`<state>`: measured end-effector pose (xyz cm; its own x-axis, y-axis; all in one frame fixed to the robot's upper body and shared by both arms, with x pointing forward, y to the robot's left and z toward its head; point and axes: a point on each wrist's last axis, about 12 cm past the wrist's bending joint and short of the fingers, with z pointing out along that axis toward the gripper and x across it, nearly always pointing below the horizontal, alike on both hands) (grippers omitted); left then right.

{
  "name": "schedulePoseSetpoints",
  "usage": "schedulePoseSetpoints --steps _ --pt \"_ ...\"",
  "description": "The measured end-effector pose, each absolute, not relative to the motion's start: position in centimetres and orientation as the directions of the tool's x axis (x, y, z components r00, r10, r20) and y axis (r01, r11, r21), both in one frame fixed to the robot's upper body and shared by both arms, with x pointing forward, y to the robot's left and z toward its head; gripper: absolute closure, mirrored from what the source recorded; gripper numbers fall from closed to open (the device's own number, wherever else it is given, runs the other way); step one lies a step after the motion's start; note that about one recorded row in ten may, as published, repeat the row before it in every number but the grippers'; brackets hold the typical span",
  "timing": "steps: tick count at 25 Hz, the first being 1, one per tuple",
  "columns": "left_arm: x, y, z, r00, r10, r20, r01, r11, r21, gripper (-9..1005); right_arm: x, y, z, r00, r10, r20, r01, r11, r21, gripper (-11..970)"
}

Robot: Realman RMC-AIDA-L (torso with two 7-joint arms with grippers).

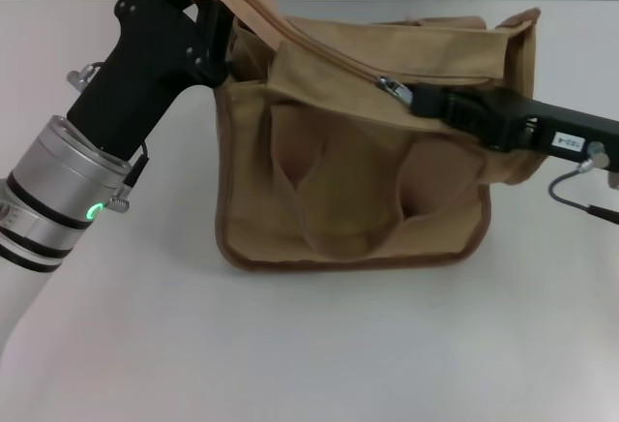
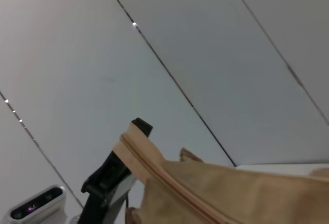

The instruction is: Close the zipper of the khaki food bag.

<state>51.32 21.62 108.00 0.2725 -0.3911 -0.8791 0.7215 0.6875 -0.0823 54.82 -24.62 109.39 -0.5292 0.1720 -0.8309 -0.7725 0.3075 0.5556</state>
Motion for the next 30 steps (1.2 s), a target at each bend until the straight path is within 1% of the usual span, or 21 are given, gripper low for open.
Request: schedulePoseSetpoints --steps 9,21,26,27,29,30 --pt "51.3 21.9 107.9 0.275 -0.387 -0.88 0.709 0.7 -0.087 914 54.0 -28.0 109.3 -0.549 0.198 -0.812 -0.723 0.374 0.581 944" --pt "51.5 21.9 107.7 0.267 -0.378 -0.886 0.698 0.71 -0.093 910 52.7 -30.5 108.7 -0.56 0.214 -0.8 -0.685 0.423 0.593 940" --pt "51.9 22.1 107.8 0.271 -0.377 -0.886 0.675 0.73 -0.105 908 51.8 -31.6 109.4 -0.518 0.248 -0.818 -0.711 0.407 0.574 938" --pt "51.9 22.1 107.7 0.267 -0.375 -0.888 0.672 0.733 -0.107 908 50.8 -32.0 109.7 -0.467 0.254 -0.847 -0.753 0.388 0.532 938" --pt "52.0 22.1 107.5 0.257 -0.366 -0.894 0.664 0.739 -0.112 908 50.4 -32.2 109.8 -0.439 0.264 -0.859 -0.769 0.385 0.511 937" --pt "52.1 22.1 107.5 0.251 -0.359 -0.899 0.661 0.742 -0.111 907 49.5 -32.7 110.2 -0.37 0.295 -0.881 -0.801 0.38 0.463 937"
